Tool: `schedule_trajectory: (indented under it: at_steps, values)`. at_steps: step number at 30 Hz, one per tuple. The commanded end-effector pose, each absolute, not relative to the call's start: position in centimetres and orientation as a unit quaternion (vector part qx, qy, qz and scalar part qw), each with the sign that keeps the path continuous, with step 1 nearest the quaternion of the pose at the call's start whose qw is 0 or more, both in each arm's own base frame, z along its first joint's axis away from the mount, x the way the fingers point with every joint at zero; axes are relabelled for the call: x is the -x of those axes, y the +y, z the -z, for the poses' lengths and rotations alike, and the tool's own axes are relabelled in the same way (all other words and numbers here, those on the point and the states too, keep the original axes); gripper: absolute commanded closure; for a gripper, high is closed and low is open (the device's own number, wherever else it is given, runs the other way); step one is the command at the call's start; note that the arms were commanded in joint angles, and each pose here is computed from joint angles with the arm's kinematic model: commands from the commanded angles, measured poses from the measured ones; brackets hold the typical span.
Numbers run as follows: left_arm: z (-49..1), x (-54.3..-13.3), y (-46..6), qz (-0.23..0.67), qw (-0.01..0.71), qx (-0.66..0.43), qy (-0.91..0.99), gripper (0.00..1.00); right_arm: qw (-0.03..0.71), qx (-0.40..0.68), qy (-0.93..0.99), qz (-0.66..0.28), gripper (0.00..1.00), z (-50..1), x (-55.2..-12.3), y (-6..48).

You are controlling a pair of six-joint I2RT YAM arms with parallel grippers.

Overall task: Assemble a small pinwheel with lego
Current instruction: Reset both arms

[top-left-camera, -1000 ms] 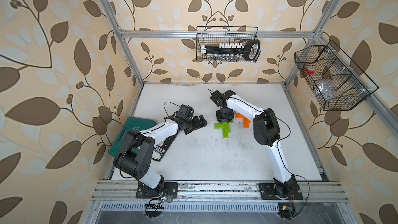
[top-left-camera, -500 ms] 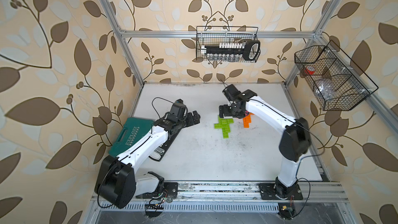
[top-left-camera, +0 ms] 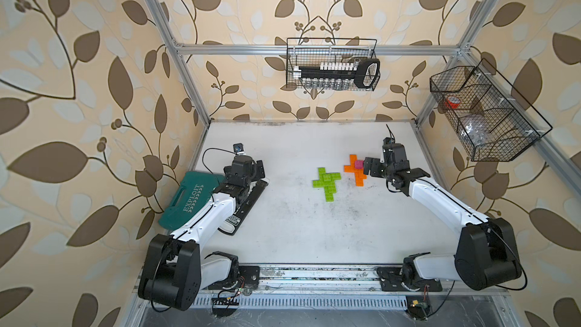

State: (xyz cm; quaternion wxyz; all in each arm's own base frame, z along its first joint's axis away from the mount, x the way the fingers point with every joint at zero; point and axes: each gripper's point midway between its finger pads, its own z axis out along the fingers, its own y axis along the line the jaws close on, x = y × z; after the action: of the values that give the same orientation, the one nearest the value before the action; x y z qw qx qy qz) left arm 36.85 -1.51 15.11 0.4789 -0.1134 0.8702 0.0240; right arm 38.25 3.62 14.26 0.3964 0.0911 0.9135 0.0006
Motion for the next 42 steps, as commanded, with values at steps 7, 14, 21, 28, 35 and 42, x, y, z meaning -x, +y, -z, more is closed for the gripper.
schedule_trajectory:
  at_steps: [7, 14, 21, 28, 35, 42]
  values:
    - [-13.4, -37.8, 0.6, -0.078, 0.539, 0.082, 0.835, 0.01, 0.474, -0.039, 0.874, 0.099, 0.01, -12.4, -40.5, -0.9]
    - [-15.0, -39.4, 0.0, -0.006, 0.603, 0.027, 0.797, 0.01, 0.506, -0.03, 0.859, 0.069, 0.01, -9.0, -40.9, -1.2]
    - [-14.7, -39.0, -0.4, 0.042, 0.589, 0.019, 0.807, 0.01, 0.543, -0.03, 0.838, 0.05, 0.01, -9.6, -39.6, -1.0]
    - [-14.3, -37.3, -0.3, 0.038, 0.585, 0.026, 0.81, 0.01, 0.543, -0.031, 0.837, 0.05, 0.01, -9.6, -39.6, -1.1]
    - [-10.8, -36.8, 0.8, 0.02, 0.558, 0.056, 0.828, 0.01, 0.543, -0.031, 0.838, 0.051, 0.01, -9.6, -39.5, -1.1]
    - [-7.5, -38.6, 0.9, 0.013, 0.538, 0.054, 0.841, 0.01, 0.543, -0.031, 0.838, 0.05, 0.01, -9.6, -39.6, -1.1]
